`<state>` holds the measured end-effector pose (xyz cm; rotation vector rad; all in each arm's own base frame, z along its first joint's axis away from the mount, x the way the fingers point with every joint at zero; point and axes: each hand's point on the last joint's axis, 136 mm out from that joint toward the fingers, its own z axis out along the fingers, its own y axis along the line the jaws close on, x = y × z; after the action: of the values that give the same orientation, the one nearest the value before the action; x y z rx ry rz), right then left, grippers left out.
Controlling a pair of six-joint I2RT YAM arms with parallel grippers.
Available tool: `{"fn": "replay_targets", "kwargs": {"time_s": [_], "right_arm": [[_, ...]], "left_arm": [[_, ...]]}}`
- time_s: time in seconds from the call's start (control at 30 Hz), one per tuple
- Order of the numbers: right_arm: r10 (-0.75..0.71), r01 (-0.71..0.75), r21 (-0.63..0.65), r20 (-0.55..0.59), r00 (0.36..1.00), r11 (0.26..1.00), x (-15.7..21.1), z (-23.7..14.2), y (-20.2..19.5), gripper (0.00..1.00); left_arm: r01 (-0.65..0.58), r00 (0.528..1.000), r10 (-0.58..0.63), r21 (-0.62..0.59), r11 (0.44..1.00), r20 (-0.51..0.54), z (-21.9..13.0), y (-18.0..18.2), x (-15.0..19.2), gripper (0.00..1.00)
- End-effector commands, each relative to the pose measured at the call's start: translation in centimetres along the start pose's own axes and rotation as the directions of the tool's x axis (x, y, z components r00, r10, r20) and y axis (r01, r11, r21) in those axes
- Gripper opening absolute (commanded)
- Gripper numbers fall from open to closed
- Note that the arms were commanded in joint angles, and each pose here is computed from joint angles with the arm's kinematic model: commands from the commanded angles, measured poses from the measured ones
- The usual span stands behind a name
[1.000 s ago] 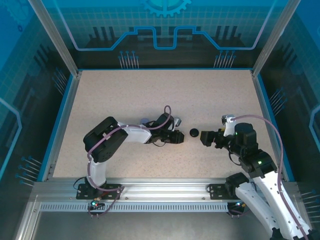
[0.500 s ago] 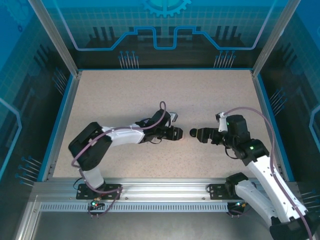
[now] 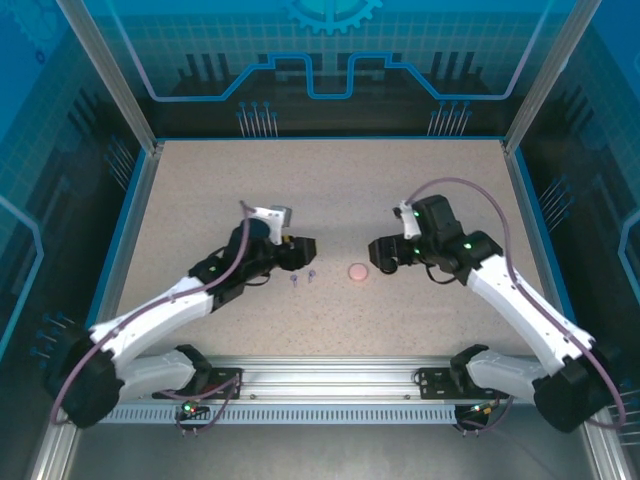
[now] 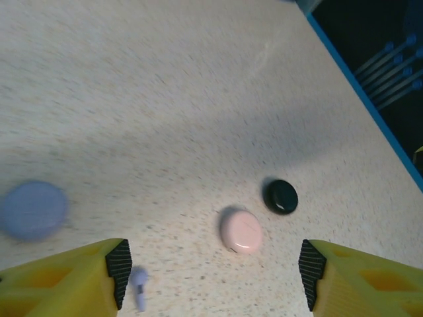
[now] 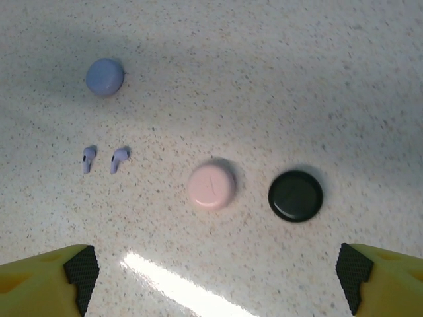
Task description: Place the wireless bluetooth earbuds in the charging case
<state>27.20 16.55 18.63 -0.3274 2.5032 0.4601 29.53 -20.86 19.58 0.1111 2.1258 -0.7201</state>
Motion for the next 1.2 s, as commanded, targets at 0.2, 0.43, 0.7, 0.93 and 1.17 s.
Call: {"fn": "replay_targets", "kwargs": {"time_s": [0.2,0.43,0.7,0.93,1.17], "right_arm": [[-0.277,0.279,-0.004,-0.140,0.951,0.960,-2.9,6.5,6.4,0.91],[-0.421,0.409,-0.102,-0.200,0.885,0.907,-4.2,12.3,11.1,0.89],[-0.437,0.389,-0.218,-0.252,0.864,0.895,-4.4,18.6,15.3,0.88],[-0.408,0.347,-0.242,-0.284,0.867,0.906,-4.2,23.7,16.7,0.88],[-0.405,0.321,-0.283,-0.319,0.857,0.904,-3.0,26.6,18.0,0.87]], "left_arm": [[-0.018,0.985,0.048,-0.176,0.984,0.167,-8.0,4.9,-2.2,0.87],[-0.030,0.970,0.085,-0.231,0.973,0.228,-11.4,5.8,-2.4,0.90],[-0.026,0.965,0.088,-0.248,0.968,0.245,-12.3,6.2,-2.3,0.90],[-0.025,0.968,0.085,-0.247,0.969,0.236,-12.3,6.2,-2.1,0.90],[-0.020,0.969,0.081,-0.250,0.968,0.235,-12.2,6.3,-2.0,0.90]]}}
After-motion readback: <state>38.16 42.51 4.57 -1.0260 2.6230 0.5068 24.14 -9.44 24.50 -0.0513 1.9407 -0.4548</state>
